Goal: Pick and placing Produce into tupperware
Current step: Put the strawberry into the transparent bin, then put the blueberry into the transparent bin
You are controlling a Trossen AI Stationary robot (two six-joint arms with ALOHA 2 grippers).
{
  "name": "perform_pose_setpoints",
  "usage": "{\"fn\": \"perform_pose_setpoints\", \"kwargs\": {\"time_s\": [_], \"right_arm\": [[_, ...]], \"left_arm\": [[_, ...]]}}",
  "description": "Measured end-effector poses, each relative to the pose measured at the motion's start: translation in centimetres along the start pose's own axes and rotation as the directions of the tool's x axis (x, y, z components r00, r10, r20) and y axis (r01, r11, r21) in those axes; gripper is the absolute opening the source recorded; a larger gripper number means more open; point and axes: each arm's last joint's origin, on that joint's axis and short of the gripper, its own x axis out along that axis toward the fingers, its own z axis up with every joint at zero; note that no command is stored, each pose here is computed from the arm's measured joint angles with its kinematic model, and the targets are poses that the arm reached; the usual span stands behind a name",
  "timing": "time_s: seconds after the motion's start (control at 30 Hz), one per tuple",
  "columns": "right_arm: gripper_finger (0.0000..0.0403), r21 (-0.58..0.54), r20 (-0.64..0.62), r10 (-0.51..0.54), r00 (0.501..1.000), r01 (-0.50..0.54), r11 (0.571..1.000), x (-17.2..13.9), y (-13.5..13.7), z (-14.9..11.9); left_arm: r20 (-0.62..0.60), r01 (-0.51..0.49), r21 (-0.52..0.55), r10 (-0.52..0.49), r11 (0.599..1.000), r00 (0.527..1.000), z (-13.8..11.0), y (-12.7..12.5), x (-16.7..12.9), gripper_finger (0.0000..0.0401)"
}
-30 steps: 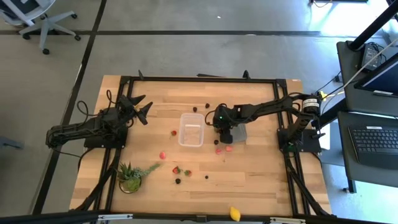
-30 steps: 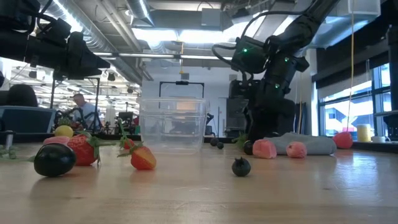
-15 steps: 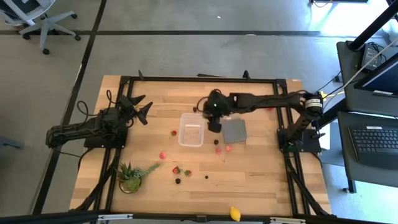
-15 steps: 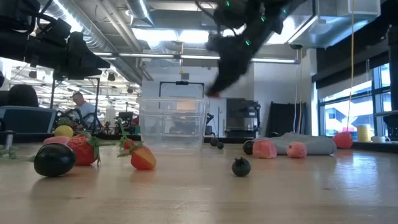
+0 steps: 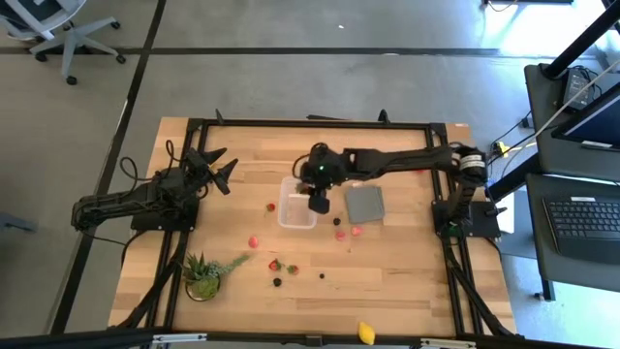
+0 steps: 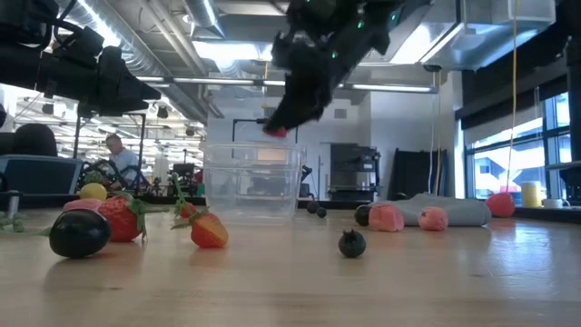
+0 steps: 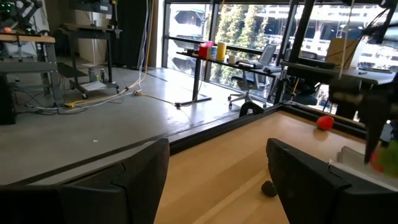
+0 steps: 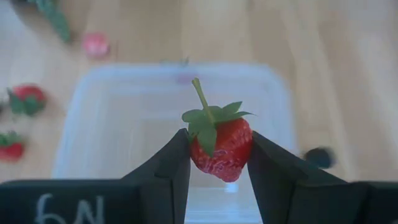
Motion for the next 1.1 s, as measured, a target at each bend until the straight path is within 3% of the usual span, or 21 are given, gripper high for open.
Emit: {"fn": "perform_pose_setpoints", "kwargs": {"time_s": [0.33,0.77,1.1], "right_arm": [[0.017,0.036,-0.038,0.012,0.999,-0.011,0.999,1.7,0.4,-0.7],[0.0176,0.015,-0.04,0.011,0.999,-0.011,1.0,1.6,0.3,-0.7],[0.0177,0.138,-0.098,-0.024,0.995,0.037,0.99,-3.4,-1.5,-0.6]], "left_arm": [[0.0,0.0,0.0,0.0,1.0,1.0,0.0,0.0,0.0,0.0261],[0.0,0.0,0.0,0.0,1.0,1.0,0.0,0.0,0.0,0.0261],[0.0,0.0,0.0,0.0,1.0,1.0,0.0,0.0,0.0,0.0261]]}}
